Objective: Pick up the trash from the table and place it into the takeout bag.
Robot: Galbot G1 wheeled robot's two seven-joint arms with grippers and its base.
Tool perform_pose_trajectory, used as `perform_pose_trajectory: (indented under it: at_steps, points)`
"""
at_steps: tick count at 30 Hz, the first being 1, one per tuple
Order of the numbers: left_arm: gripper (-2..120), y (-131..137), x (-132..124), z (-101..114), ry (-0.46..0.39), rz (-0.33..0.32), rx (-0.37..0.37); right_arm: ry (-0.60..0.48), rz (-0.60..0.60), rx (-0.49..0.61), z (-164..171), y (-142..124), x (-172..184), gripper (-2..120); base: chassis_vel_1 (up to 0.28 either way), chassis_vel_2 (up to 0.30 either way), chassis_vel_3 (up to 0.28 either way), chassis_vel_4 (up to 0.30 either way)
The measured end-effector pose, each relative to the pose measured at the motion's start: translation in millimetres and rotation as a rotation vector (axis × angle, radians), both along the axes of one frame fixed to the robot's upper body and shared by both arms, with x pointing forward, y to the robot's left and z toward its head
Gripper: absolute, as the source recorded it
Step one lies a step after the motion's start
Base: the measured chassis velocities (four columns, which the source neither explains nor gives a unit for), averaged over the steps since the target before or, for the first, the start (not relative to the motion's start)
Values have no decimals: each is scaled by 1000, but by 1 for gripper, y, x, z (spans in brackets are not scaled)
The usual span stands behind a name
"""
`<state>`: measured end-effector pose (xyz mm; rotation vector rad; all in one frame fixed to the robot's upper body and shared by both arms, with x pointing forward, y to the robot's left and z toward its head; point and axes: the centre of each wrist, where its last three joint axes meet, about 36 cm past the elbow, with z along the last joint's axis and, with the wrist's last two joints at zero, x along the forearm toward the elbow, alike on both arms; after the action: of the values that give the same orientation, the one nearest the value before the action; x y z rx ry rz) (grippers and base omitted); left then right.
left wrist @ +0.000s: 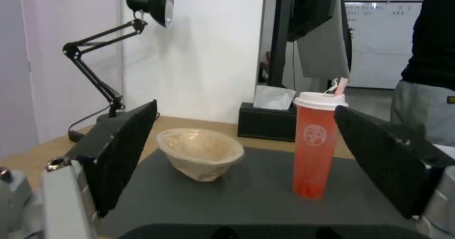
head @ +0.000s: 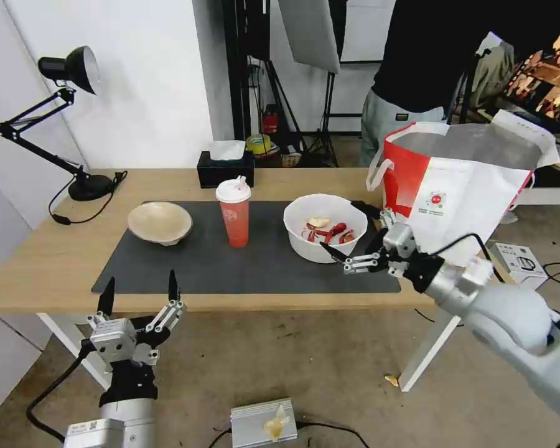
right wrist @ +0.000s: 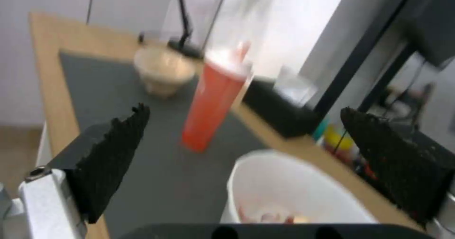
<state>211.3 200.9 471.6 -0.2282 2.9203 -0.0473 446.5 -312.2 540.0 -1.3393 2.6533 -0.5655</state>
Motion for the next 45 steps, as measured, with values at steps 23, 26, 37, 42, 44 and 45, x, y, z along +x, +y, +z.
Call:
perform_pose_trajectory:
  at_steps: [23, 26, 37, 42, 44, 45]
  points:
    - [100, -2, 6, -10, 4, -4, -3, 123, 214, -365, 38, -15, 121, 100, 0, 0, 0, 0]
    - [100, -2, 6, -10, 4, -4, -3, 129, 223, -391, 41, -16, 131, 100, 0, 0, 0, 0]
    - [100, -3, 4, -10, 6, -2, -4, 180, 325, -493, 58, -17, 164, 100, 0, 0, 0, 0]
    - [100, -3, 4, -10, 8, -2, -4, 193, 341, -508, 58, -16, 171, 100, 0, 0, 0, 0]
    - [100, -3, 4, -10, 7, -2, -3, 200, 349, -517, 58, -17, 174, 100, 0, 0, 0, 0]
    - [100, -3, 4, -10, 6, -2, -2, 206, 355, -522, 57, -17, 176, 100, 0, 0, 0, 0]
